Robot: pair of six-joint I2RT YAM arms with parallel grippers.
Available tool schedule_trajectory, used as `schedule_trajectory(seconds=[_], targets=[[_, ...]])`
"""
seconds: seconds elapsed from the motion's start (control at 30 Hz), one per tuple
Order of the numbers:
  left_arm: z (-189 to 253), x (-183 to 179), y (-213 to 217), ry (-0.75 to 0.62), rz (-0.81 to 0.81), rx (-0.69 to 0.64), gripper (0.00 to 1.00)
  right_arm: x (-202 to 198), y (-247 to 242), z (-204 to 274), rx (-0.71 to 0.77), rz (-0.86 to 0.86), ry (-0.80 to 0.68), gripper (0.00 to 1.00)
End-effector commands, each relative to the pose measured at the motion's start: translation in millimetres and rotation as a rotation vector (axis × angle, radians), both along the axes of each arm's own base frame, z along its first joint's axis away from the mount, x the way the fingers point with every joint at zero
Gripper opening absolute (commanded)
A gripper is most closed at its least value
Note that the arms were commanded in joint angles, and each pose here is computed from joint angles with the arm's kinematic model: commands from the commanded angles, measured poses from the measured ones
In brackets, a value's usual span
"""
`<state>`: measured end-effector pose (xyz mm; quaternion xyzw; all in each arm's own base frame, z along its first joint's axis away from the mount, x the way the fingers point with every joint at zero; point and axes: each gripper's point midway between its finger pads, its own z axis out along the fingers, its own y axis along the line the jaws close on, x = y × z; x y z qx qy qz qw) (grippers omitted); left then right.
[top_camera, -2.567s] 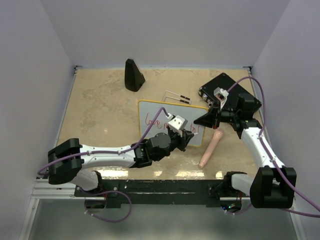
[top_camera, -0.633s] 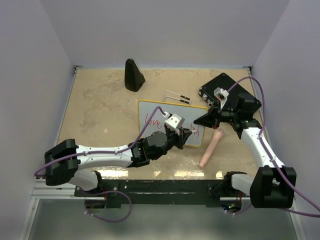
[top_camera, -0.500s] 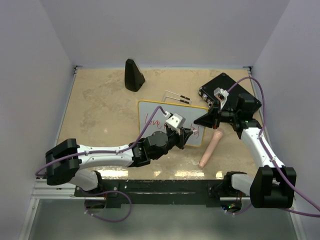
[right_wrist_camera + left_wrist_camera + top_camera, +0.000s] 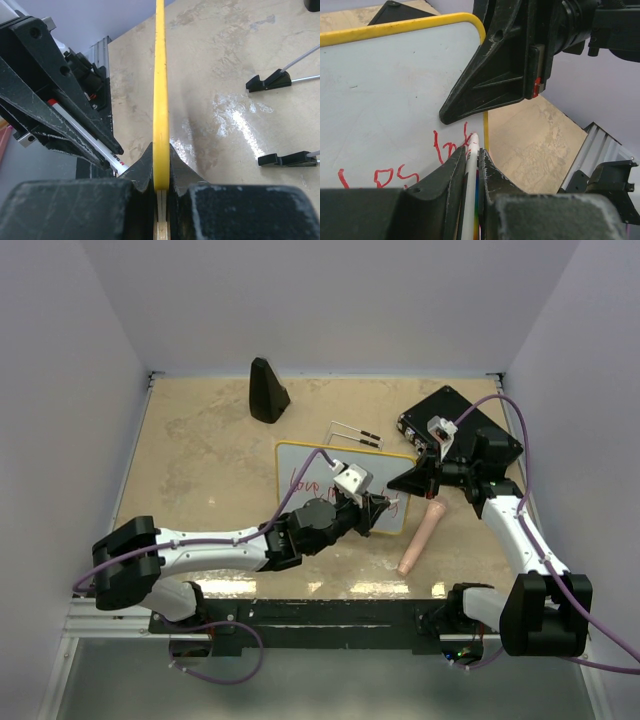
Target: Write a sentence on the whiteboard
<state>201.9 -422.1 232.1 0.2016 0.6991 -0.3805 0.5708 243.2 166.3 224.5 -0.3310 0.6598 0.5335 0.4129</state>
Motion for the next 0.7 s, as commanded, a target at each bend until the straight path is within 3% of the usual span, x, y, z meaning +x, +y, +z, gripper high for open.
schedule_trajectory(seconds=[0.0,0.33,0.67], targets=[[45,-11,2,-0.057,-0.072,-0.119,0.0,-10,2,18,0.032,0.06,-0.06,0.0],[31,-20,10,-0.029,-0.1,-0.116,0.0,-10,2,19,0.028,0.053,-0.065,0.0],[22,-12,-8,-0.018,-0.091,-0.081,0.0,-10,2,19,0.029,0.055,-0.063,0.0]])
